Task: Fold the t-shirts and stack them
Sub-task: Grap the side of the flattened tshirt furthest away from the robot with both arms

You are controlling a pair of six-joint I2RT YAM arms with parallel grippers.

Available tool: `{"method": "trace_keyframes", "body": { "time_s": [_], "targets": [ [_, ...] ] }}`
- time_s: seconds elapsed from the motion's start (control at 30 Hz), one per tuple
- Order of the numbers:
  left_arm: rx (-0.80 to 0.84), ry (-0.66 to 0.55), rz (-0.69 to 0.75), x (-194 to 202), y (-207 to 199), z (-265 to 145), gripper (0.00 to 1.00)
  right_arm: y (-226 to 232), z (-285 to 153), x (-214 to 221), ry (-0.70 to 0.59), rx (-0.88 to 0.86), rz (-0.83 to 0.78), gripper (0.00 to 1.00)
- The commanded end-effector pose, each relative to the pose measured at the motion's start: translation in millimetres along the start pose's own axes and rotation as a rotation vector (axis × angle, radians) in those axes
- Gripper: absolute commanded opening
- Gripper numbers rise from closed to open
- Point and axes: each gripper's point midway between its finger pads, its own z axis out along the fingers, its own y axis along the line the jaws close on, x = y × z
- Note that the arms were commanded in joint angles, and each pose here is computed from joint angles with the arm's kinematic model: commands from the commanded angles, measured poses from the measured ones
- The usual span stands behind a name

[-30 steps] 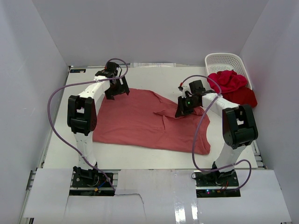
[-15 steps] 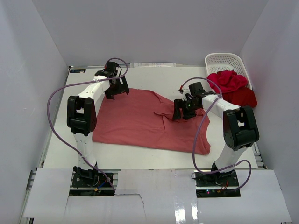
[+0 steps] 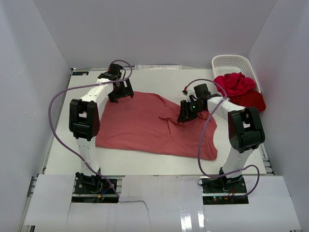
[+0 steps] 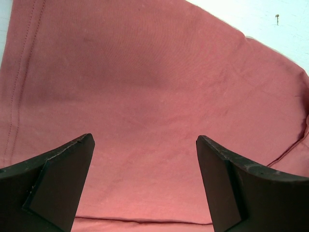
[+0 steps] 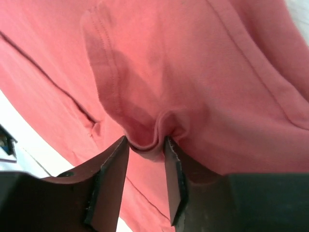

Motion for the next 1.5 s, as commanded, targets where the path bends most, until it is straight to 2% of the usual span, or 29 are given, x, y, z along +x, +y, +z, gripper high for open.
{"method": "trace_keyframes", "body": {
  "time_s": [0.0, 0.23, 0.3, 0.33, 0.37, 0.53, 0.67, 0.87, 1.07, 1.2, 1.47],
  "targets": [
    [0.059, -0.083, 0.011, -18.9, -12.4, -33.3, 0.98, 16.6, -2.0, -5.3, -0.022, -0.082, -0.012, 0.36],
    [0.061, -0.082, 0.008, -18.6, -12.1, -33.9, 0.98, 35.8, -20.5, 15.8, -0.028, -0.142, -0.011, 0.35],
    [0.059, -0.079, 0.009, -17.5, -12.1, -33.0, 0.98, 34.4, -24.1, 23.1, -0.021, -0.123, -0.005, 0.41],
    [0.057, -0.08, 0.009, -17.6, -11.8, -33.0, 0.98, 31.5, -27.9, 24.4, -0.026, -0.091, -0.007, 0.53],
    [0.059, -0.083, 0.01, -17.9, -12.8, -34.2, 0.98, 30.0, -29.9, 29.9, -0.01, -0.074, 0.0, 0.55],
    [0.062, -0.083, 0.009, -18.1, -13.2, -34.3, 0.98, 25.4, -40.4, 43.2, -0.016, -0.018, -0.004, 0.6],
    [0.06, -0.084, 0.01, -18.0, -12.8, -34.6, 0.98, 23.5, -43.5, 31.6, -0.063, 0.004, -0.029, 0.65],
    [0.057, -0.086, 0.013, -17.6, -12.4, -35.1, 0.98, 17.1, -36.8, -0.6, -0.098, 0.025, -0.085, 0.65],
    [0.048, -0.087, 0.013, -18.0, -10.3, -33.7, 0.98, 13.4, -29.8, -23.0, -0.085, 0.068, -0.025, 0.67],
    [0.048, -0.087, 0.011, -18.0, -10.3, -33.7, 0.98, 14.2, -26.9, -37.7, -0.066, 0.182, -0.022, 0.67],
    [0.05, -0.086, 0.014, -17.1, -10.9, -34.4, 0.98, 19.8, -18.8, -37.0, 0.014, 0.365, -0.048, 0.65]
  ]
}}
